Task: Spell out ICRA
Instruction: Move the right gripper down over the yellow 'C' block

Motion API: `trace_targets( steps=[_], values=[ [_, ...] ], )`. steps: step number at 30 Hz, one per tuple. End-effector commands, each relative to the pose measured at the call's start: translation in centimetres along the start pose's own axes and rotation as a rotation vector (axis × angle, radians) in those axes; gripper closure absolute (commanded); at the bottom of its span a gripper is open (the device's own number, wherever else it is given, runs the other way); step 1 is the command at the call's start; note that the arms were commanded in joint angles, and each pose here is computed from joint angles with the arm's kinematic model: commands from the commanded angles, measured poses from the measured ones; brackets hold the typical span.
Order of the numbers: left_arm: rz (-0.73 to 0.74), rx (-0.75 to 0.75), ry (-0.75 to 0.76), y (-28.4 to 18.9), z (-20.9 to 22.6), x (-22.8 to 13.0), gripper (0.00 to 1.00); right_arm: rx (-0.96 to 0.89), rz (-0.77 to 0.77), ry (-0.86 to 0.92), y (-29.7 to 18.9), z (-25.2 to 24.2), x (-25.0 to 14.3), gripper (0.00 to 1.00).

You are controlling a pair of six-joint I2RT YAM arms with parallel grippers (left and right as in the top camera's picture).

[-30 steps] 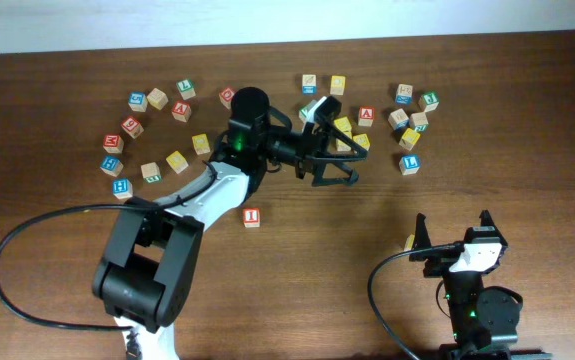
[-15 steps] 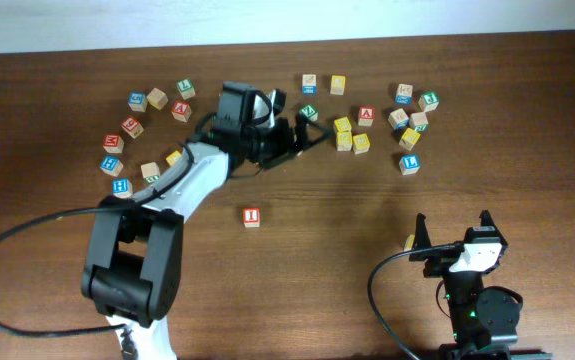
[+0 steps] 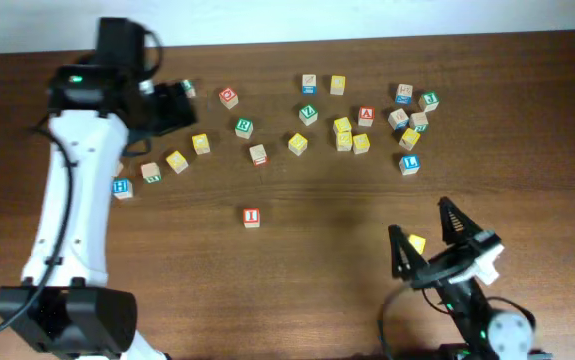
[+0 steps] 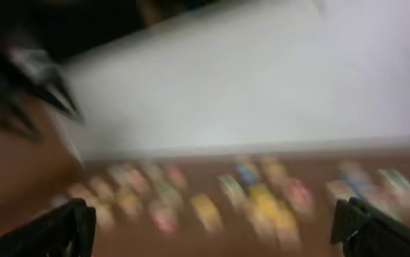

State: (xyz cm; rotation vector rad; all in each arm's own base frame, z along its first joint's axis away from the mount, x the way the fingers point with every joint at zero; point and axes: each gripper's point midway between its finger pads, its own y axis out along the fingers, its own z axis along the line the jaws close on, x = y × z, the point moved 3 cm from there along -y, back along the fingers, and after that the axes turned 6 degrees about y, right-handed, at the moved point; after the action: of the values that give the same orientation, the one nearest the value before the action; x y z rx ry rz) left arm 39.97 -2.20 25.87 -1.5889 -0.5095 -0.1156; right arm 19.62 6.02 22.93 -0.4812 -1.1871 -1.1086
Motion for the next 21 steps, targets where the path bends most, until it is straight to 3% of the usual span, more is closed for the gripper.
trace_targets(
  steps=[1,4,6,7,10,12,15,21],
  values=[
    [0.032,0.070,-0.107,0.0,3.9,0.0,0.01,0.149,-0.113,0.049,-0.4,3.5,4.3,0.02],
    [0.071,0.103,-0.163,-0.1,6.4,-0.6,0.01,0.140,-0.231,-0.059,-0.5,6.3,11.1,0.02],
    [0.094,0.115,-0.180,-0.2,7.2,-1.0,0.01,0.052,-0.098,-0.203,1.3,6.6,13.4,0.02],
    [0.103,0.117,-0.179,-0.2,7.2,-1.2,0.01,-0.020,0.075,-0.261,2.6,5.7,13.1,0.01],
    [0.128,0.123,-0.179,-0.3,7.3,-1.7,0.01,-0.181,0.561,-0.348,3.2,2.5,10.5,0.02],
    [0.137,0.125,-0.179,-0.3,7.3,-1.9,0.01,-0.340,0.870,-0.261,2.5,-0.5,8.1,0.01],
    [0.137,0.125,-0.179,-0.3,7.3,-1.9,0.01,-0.415,1.282,-0.053,2.1,-4.3,1.4,0.02],
    [0.151,0.129,-0.179,-0.4,7.4,-2.2,0.01,-0.507,1.740,0.213,0.7,-8.7,-7.5,0.02]
  ],
)
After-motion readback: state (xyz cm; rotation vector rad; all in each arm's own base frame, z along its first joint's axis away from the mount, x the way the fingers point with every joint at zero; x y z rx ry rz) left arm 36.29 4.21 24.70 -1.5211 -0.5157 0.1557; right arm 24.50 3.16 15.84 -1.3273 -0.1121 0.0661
